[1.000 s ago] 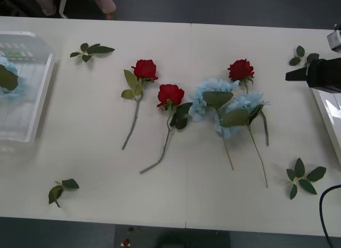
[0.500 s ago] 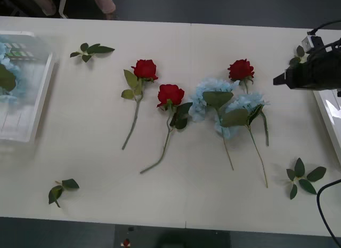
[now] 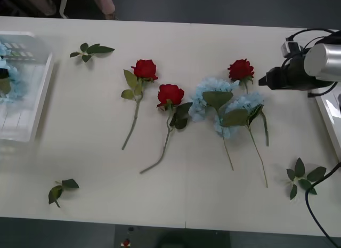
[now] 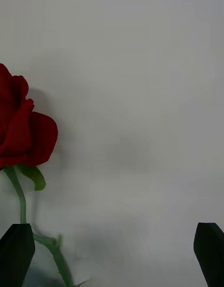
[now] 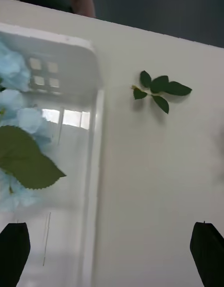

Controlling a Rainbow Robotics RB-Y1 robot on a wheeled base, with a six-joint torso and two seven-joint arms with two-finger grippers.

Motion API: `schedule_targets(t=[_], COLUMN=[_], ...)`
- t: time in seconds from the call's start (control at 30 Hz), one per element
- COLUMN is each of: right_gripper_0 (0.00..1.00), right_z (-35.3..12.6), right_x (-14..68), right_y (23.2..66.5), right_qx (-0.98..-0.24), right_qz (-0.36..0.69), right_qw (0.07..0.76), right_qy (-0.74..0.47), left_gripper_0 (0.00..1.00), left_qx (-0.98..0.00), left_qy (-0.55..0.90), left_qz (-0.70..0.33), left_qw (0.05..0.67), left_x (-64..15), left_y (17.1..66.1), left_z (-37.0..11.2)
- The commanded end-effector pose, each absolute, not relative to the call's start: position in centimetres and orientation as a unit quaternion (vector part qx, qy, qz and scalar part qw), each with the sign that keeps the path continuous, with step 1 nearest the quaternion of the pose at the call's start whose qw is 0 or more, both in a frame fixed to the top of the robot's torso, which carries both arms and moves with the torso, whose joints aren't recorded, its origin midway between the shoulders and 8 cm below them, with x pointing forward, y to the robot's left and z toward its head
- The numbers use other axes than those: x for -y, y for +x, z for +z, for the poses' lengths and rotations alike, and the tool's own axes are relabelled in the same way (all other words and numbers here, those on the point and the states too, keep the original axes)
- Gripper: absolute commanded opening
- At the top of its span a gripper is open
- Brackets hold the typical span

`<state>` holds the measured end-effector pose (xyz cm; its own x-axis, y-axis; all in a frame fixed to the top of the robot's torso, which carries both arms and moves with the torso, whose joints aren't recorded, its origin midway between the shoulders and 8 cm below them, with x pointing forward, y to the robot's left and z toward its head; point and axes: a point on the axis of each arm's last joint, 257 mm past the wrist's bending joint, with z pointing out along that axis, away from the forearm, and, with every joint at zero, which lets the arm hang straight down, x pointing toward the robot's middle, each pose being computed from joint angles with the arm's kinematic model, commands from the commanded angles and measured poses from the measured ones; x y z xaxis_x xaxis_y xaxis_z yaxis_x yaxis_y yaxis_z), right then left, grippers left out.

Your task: Put the red flowers into the right box and the blue flowers into the left box

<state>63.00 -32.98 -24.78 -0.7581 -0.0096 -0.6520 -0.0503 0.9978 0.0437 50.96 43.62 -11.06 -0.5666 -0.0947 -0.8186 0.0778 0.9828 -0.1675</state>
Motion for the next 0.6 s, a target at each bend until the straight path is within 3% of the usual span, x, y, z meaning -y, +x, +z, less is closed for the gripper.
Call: schedule_targets(t=[0.03, 0.6], right_gripper_0=[1.0, 1.0], right_z=[-23.8, -26.7], right_x=[30.7, 26.7], right_y=[64.6, 64.8], right_qx=[-0.928, -0.927], right_qz=[0.028, 0.009], right_qw=[0.369, 0.368], right_qy=[-0.032, -0.065], left_gripper_0=[1.0, 1.0], left_qx=[-0.874, -0.866], left_qy=[0.02, 0.042], left_qz=[-0.093, -0.123], left_qw=[0.476, 0.482], left_x=[-39.0, -21.9], left_y=[53.6, 59.8], left_z=[-8.5, -11.6])
